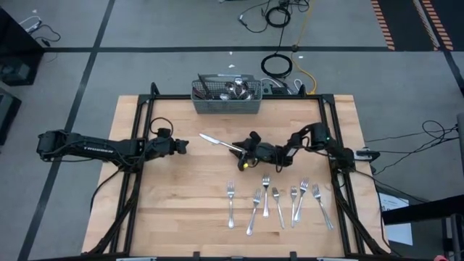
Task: Sort silverware
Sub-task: Put the silver knife into the gray utensil holder
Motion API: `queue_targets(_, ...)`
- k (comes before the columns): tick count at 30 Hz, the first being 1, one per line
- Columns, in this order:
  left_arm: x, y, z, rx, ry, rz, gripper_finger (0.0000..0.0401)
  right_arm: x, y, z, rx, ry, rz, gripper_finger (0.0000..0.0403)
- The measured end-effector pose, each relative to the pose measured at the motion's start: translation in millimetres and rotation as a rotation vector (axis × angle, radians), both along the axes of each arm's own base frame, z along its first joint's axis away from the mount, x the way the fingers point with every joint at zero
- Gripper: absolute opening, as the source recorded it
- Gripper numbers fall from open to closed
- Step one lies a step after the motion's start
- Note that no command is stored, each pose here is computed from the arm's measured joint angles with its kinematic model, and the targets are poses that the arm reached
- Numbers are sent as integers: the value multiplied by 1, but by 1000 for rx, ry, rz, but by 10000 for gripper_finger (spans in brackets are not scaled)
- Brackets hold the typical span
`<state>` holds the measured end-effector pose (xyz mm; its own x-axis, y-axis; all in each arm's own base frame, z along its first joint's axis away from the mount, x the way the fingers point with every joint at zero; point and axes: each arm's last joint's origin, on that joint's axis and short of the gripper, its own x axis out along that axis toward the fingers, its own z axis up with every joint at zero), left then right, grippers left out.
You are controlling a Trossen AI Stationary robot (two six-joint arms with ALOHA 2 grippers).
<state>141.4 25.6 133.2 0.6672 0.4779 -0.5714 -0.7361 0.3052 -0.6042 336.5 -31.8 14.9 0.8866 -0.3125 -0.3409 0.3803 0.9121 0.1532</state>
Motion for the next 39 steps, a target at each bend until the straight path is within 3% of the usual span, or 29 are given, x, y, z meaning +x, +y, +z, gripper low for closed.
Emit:
queue_targets(5, 0, 0, 0, -20, -13, 10, 134, -4, 2, 19, 95, 155, 37, 149)
queue_targets(9, 0, 0, 0, -19, -14, 10, 134, -8, 2, 29, 77, 250, -6, 148)
queue_targets(17, 0, 0, 0, -14, -6, 6, 134, -8, -1, 25, 53, 239, -22, 147)
queue_targets(27, 0, 0, 0, -14, -3, 6, 134, -8, 7, 24, 37, 231, -37, 93)
queue_targets(34, 0, 0, -1, -14, -1, 5, 134, -11, 7, 20, 42, 203, -13, 92)
queue_targets(36, 0, 0, -1, -14, 0, 6, 134, -12, 7, 17, 50, 182, 5, 77)
queue_targets(39, 0, 0, -1, -15, 0, 6, 134, -12, 8, 15, 65, 164, 3, 25)
